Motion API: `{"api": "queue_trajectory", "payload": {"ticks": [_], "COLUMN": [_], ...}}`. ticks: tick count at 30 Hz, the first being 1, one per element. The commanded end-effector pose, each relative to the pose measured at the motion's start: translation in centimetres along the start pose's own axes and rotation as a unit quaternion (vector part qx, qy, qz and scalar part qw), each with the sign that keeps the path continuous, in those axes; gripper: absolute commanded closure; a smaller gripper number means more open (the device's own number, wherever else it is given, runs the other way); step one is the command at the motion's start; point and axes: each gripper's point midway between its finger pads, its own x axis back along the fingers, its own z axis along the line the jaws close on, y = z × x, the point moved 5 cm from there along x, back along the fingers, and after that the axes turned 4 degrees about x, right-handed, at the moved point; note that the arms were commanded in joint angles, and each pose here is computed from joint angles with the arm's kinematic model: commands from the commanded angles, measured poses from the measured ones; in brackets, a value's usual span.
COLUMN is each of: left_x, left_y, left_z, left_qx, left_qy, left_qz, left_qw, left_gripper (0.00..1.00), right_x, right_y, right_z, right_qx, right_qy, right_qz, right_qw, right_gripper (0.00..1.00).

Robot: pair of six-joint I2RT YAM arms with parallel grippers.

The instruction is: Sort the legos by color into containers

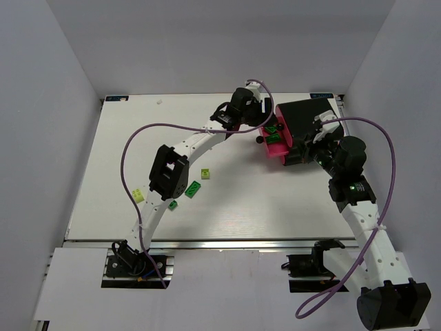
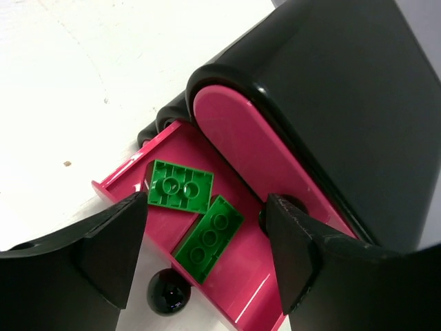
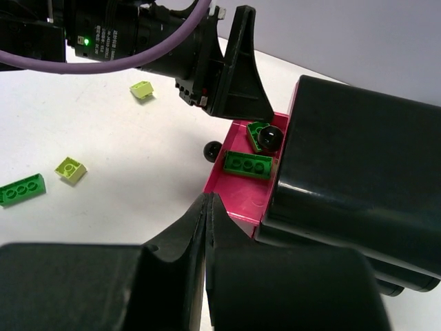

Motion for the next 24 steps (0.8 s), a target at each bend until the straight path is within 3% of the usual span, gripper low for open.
{"api": "queue_trajectory", "payload": {"ticks": [1,7,10,11,13,14,16,17,18,19,20,23,24], "left_x": [1.4,3.4,6.3,8.9,11.0,14.5,16.7,20.7,22.3,23.2,24.8,30.7,33.2], "left_y": [3.1,5.8,7.8,10.0,8.5,9.8,5.3,6.4,4.8,0.1,-1.3,-6.1,-6.2], "left_z": [-2.7,-3.5,-4.2,-4.7,-3.6,-4.9,-2.3,-2.7,-1.9,0.8,1.6,4.7,4.5], "left_qx": [-0.008,-0.013,-0.013,-0.021,-0.026,-0.045,-0.047,-0.057,-0.062,-0.064,-0.075,-0.090,-0.094], "left_qy": [-0.032,-0.024,-0.010,0.003,0.046,0.048,0.098,0.114,0.128,0.160,0.175,0.247,0.253], "left_qz": [-0.032,-0.066,-0.085,-0.111,-0.085,-0.100,-0.036,-0.063,-0.048,0.003,0.014,0.038,0.014], "left_qw": [0.999,0.997,0.996,0.994,0.995,0.993,0.993,0.990,0.989,0.985,0.982,0.964,0.963], "left_gripper": [0.20,0.25,0.40,0.61,0.81,0.92,0.97,0.96,0.91,0.82,0.59,0.33,0.25], "right_x": [-0.1,-0.1,0.3,0.7,1.2,1.8,2.4,2.7,2.8,2.7,2.5,1.1,0.6], "right_y": [0.4,0.2,-0.9,-1.7,-2.4,-3.2,-4.2,-4.8,-5.1,-5.7,-6.1,-7.1,-7.3], "right_z": [0.0,0.7,3.2,4.8,6.4,7.6,9.1,10.2,11.0,12.0,12.4,14.7,15.0], "right_qx": [0.006,0.036,0.071,0.096,0.115,0.128,0.136,0.151,0.159,0.163,0.170,0.195,0.218], "right_qy": [0.007,0.044,0.155,0.229,0.303,0.363,0.417,0.454,0.475,0.497,0.505,0.534,0.539], "right_qz": [-0.017,-0.017,-0.014,-0.016,-0.026,-0.036,-0.046,-0.058,-0.062,-0.059,-0.054,-0.019,-0.022], "right_qw": [1.000,0.998,0.985,0.968,0.946,0.922,0.898,0.876,0.863,0.850,0.845,0.822,0.813], "right_gripper": [1.00,1.00,0.65,0.44,0.25,0.22,0.17,0.17,0.17,0.17,0.17,0.20,0.20]}}
